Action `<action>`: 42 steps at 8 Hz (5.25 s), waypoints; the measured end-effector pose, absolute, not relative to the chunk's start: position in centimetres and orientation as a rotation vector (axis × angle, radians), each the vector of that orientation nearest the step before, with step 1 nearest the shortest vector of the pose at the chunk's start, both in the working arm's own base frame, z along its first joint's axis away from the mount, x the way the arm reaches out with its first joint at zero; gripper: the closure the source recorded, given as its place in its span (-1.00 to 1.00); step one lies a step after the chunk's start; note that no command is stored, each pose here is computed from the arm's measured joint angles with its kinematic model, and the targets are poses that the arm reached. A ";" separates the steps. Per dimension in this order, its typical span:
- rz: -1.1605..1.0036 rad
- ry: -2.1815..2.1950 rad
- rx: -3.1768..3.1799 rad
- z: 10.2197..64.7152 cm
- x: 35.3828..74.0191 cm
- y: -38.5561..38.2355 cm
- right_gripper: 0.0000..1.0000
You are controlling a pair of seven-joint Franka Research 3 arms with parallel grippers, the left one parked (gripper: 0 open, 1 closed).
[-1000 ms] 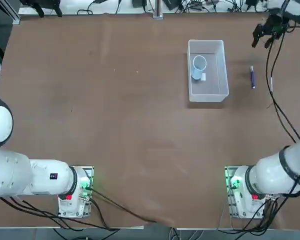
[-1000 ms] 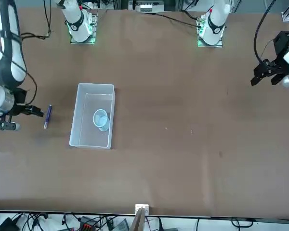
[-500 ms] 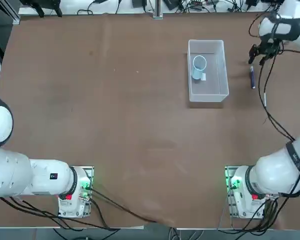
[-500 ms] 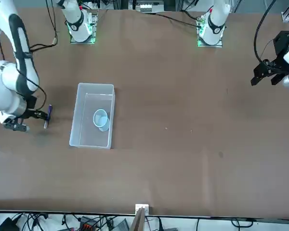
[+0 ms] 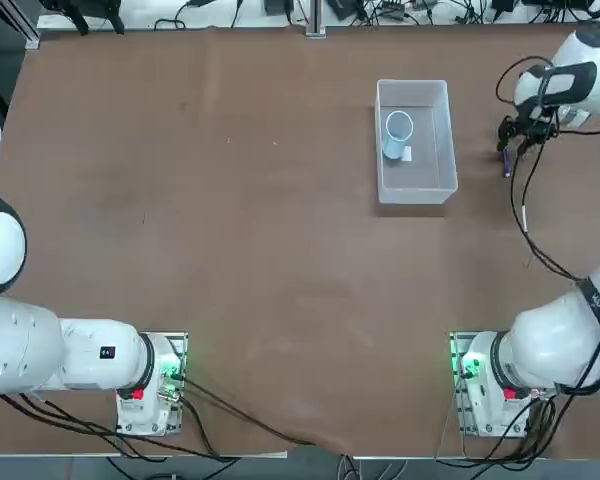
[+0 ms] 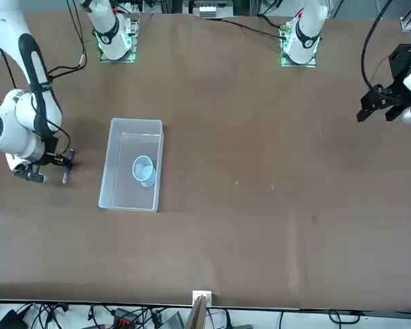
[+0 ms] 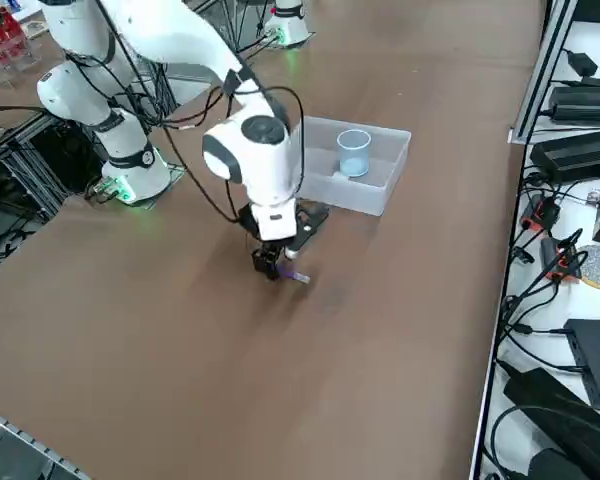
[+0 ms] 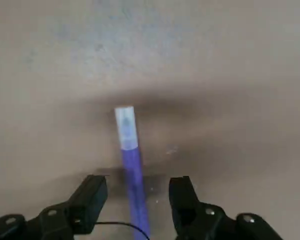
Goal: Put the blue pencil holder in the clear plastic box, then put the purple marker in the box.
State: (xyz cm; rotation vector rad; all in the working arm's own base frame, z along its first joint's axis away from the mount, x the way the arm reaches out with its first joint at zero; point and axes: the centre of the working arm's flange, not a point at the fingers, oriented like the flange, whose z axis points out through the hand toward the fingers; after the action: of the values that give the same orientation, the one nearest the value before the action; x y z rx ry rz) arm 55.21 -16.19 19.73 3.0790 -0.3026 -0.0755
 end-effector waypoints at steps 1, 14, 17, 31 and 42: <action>-0.083 -0.310 3.077 18.8 54.8 -16.5 -0.52; -0.054 -0.286 3.078 20.2 55.2 -16.7 0.69; -0.071 -0.215 3.109 28.1 57.5 -14.0 0.69; -0.296 -0.176 3.029 28.9 58.2 17.4 0.96; -0.235 -0.217 3.042 36.1 60.4 15.9 -0.27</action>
State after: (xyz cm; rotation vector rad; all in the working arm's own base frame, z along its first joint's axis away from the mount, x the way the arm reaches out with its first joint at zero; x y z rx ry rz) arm 60.42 15.88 36.09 3.0419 -0.2174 -0.2353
